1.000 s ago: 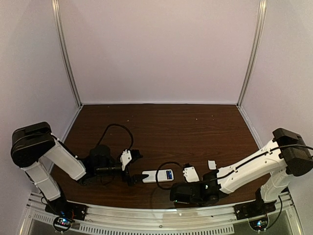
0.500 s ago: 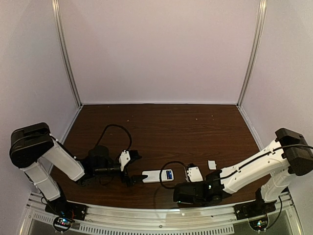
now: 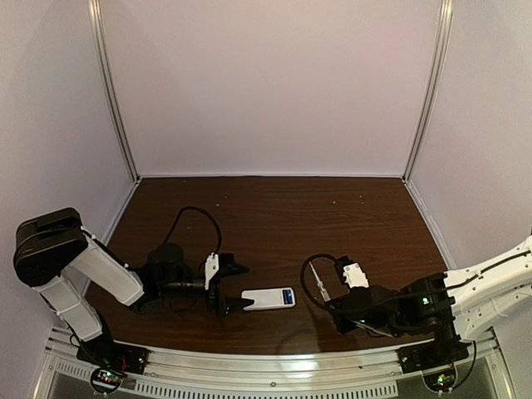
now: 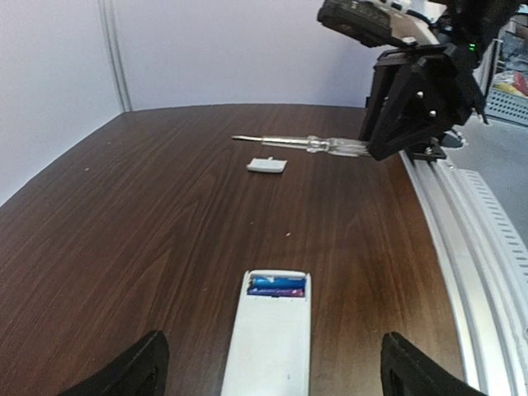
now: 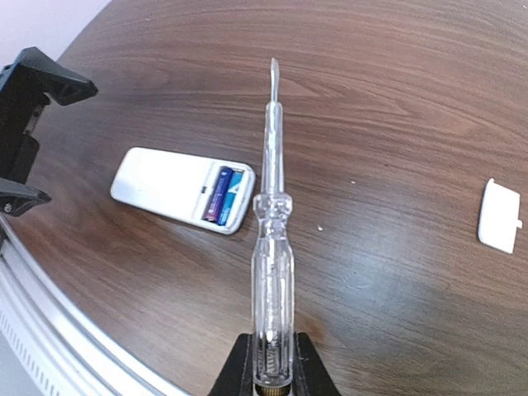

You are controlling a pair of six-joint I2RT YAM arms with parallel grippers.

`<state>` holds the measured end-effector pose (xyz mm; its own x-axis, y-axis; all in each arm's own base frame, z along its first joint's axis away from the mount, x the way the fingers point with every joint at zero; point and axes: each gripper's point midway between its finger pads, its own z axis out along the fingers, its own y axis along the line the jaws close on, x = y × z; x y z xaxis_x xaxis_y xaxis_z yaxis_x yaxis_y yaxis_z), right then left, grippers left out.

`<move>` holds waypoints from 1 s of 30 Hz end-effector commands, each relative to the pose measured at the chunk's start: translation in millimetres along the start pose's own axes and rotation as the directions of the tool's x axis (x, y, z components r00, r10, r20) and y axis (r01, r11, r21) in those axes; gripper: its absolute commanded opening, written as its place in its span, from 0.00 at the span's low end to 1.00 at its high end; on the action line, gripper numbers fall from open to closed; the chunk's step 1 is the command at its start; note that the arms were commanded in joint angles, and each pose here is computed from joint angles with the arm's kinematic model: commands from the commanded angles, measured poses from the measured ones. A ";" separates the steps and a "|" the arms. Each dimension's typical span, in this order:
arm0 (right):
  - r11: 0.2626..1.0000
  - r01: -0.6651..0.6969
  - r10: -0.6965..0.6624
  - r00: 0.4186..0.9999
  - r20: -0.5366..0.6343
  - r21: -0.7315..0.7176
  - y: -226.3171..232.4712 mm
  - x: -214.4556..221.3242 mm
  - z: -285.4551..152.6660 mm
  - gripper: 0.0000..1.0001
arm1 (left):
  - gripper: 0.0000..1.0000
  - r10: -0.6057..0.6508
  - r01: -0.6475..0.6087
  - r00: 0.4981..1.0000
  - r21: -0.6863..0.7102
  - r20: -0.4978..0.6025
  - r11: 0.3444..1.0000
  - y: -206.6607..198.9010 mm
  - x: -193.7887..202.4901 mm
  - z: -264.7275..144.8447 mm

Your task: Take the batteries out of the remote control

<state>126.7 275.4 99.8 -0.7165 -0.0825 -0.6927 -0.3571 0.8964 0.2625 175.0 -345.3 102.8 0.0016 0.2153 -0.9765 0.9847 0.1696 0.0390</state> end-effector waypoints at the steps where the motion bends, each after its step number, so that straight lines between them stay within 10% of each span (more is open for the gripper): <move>1: 0.969 0.135 -0.125 0.990 0.062 -0.206 26.5 -10.0 -16.9 0.00 | 0.90 0.047 -0.079 0.988 0.217 0.148 0.973 -36.1 -35.3 -2.6; 20: 0.712 0.403 -0.434 0.896 0.092 -0.574 99.5 9.5 -53.6 0.00 | 0.69 0.118 -0.198 0.975 0.489 0.191 0.849 -64.2 -44.5 6.8; 30: 0.727 0.358 -0.432 0.902 0.015 -0.586 96.3 7.6 -31.8 0.00 | 0.56 0.133 -0.207 0.975 0.499 0.179 0.841 -63.7 -43.3 9.5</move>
<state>64.7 341.2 138.6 -0.4741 -0.4457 -0.7593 -0.8662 0.3910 0.3113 113.8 -373.8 138.9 0.1427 0.0747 -0.9869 0.9265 -0.3610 0.1067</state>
